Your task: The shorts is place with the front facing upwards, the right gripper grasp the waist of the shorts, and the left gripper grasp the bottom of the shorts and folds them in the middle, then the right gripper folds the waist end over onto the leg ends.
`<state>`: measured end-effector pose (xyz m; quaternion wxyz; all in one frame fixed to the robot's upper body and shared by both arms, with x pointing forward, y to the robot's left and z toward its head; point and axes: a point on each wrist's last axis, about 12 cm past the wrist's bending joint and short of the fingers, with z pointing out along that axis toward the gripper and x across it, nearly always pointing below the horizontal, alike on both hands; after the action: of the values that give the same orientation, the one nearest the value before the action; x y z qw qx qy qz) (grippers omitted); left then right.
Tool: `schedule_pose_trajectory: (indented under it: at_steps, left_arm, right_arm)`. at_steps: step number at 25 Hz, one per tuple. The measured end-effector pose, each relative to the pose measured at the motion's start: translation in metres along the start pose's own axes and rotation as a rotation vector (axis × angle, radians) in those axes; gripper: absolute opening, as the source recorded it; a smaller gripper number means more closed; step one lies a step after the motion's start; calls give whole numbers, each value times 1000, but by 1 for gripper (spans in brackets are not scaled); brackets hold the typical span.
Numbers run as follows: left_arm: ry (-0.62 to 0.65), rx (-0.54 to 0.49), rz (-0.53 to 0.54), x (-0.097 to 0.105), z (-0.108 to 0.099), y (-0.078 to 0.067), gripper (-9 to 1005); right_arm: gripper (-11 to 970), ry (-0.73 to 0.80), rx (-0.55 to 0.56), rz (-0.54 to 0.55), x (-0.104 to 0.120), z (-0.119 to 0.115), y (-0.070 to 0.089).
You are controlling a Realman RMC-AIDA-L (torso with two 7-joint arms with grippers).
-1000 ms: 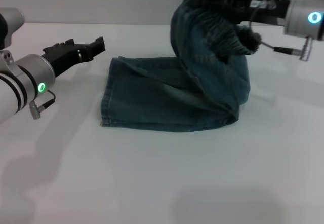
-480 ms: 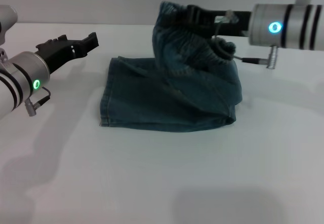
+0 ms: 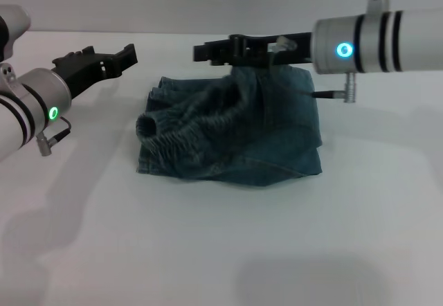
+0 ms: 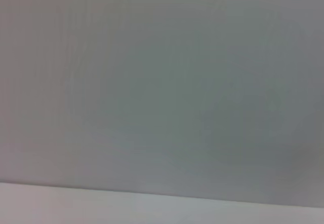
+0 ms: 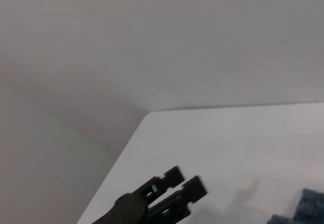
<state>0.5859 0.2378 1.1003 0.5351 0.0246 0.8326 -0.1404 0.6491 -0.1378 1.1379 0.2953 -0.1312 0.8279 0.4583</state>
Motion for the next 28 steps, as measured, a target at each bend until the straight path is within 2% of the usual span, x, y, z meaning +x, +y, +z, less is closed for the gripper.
schedule_pose_trajectory:
  at_steps: [4,8,13,15,19,22,23,24,25,26,28]
  left_arm:
    - [-7,-14,-2,-2,-1,5,802]
    - [-12,-16,5,-4,1,5,802]
    - [-41,7,47,-13,-2,-2,802]
    - [-61,34,80,-17,-7,-12,802]
    - [-110,154,192,-28,-21,-51,802]
    - [-78,265,249,-30,-26,-81,802]
    - [-78,265,249,-30,-26,-81,802]
    - [-48,320,275,-27,-28,-95,802]
    - [-48,320,275,-27,-28,-95,802]
    - [-23,369,298,-23,-30,-108,802]
    - [-23,369,298,-23,-30,-108,802]
  right_arm:
    - [460,-52,28,-7,2,-18,-12]
    - [543,-123,74,-115,7,-41,-26]
    - [647,-293,110,-248,30,-83,-45]
    - [688,-345,140,-281,41,-99,-52]
    - [767,-385,241,-301,59,-122,-68]
    - [787,-392,289,-260,73,-128,-79]
    - [788,-394,302,-247,77,-131,-83]
    - [788,-395,315,-236,81,-133,-86]
    - [788,-398,330,-225,85,-136,-89]
    - [788,-402,341,-217,88,-139,-91]
    - [787,-412,367,-192,95,-147,-97]
